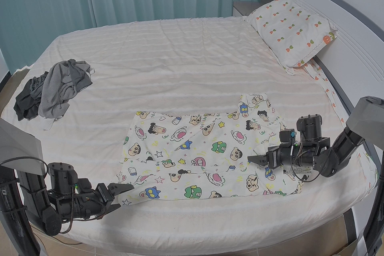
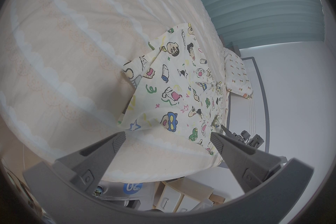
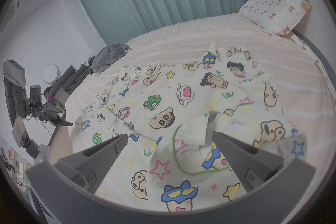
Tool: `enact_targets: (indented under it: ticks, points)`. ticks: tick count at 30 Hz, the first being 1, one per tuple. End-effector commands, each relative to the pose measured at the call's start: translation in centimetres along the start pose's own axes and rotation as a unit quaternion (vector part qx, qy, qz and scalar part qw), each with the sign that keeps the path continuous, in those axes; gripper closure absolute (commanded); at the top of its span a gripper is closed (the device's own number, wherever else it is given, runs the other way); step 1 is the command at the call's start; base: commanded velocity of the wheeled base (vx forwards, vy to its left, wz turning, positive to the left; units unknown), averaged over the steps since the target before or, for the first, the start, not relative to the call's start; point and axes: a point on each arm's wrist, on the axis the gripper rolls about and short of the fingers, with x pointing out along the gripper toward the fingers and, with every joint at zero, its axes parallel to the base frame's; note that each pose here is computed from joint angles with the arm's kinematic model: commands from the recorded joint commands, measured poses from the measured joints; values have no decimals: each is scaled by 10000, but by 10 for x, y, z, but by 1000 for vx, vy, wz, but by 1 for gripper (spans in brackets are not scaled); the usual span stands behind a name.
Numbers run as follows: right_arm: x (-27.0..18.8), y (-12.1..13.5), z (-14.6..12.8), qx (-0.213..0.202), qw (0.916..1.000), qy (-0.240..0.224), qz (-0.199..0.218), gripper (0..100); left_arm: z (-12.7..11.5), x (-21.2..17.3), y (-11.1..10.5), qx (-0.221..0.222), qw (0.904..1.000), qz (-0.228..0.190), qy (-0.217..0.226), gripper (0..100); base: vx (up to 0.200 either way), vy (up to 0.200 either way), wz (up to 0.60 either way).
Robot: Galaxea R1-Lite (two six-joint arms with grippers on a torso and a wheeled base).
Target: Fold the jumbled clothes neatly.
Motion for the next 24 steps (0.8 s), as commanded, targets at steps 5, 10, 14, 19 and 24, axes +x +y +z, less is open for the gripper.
enact_targets:
  ticks: [5, 10, 14, 19, 24]
  points:
    - [-27, -6, 9, 88, 9997, -192, -122, 0, 0, 0, 0, 0, 10000, -2, -7, 0, 0, 0, 0]
    - [-45, -39, -8, 492, 9987, -80, 75, 0, 0, 0, 0, 0, 10000, -2, -7, 0, 0, 0, 0]
    - [-53, -67, -20, 817, 9959, -87, 373, 0, 0, 0, 0, 0, 10000, -2, -7, 0, 0, 0, 0]
    - [-42, -85, -31, 959, 9941, -50, 511, 0, 0, 0, 0, 0, 10000, -2, -7, 0, 0, 0, 0]
    - [-25, -91, -35, 902, 9921, -158, 857, 0, 0, 0, 0, -4, 10000, 3, -3, 0, 0, 0, 0]
